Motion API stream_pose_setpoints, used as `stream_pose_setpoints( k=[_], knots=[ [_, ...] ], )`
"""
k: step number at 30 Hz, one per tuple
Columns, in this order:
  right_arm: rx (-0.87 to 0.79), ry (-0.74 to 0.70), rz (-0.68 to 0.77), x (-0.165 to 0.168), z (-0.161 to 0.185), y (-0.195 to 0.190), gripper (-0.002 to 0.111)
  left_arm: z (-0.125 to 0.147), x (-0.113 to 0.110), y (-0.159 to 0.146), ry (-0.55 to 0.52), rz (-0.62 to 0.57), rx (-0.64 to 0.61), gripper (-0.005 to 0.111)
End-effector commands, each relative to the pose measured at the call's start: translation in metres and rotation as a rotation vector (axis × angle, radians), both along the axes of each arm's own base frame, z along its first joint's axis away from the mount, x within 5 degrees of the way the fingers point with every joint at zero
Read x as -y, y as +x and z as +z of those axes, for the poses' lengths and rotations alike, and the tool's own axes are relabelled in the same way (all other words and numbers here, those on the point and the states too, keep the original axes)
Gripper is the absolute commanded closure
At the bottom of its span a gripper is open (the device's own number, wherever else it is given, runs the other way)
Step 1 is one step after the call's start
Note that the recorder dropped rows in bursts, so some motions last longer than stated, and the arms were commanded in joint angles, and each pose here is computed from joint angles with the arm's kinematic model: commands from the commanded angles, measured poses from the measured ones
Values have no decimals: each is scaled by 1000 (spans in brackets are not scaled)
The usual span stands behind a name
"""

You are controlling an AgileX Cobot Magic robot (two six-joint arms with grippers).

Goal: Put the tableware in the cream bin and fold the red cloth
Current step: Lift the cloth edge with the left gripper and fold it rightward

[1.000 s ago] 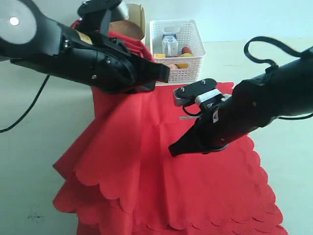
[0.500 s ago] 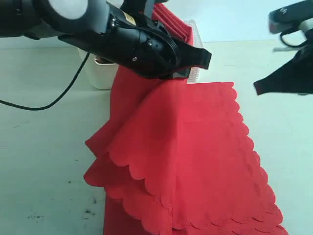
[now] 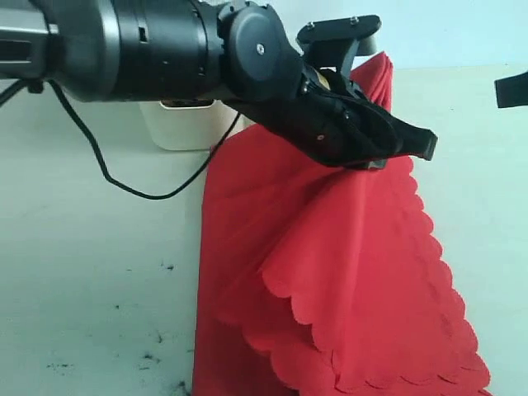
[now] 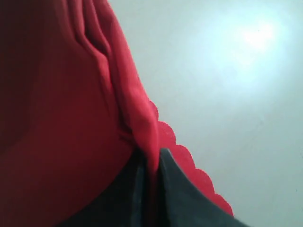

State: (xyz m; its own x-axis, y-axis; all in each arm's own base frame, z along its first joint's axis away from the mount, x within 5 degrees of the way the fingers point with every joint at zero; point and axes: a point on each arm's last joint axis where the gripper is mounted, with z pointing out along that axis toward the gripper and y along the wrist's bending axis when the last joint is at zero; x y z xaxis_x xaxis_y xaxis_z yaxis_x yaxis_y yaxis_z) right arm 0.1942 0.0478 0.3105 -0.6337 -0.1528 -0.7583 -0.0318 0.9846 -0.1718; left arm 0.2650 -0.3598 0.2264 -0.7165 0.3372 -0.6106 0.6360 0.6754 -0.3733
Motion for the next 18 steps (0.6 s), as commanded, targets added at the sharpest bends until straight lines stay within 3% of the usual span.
stream_pose_setpoints(
  k=[1, 10, 18],
  knots=[
    [7, -15, -14, 3, 2, 0, 108, -1, 11, -4, -14, -9, 6, 83],
    [10, -21, -13, 3, 3, 0, 108, 4, 13, -9, -23, -20, 2, 1],
    [10, -21, -13, 3, 3, 0, 108, 27, -11, -3, 48, -51, 32, 3]
  ],
)
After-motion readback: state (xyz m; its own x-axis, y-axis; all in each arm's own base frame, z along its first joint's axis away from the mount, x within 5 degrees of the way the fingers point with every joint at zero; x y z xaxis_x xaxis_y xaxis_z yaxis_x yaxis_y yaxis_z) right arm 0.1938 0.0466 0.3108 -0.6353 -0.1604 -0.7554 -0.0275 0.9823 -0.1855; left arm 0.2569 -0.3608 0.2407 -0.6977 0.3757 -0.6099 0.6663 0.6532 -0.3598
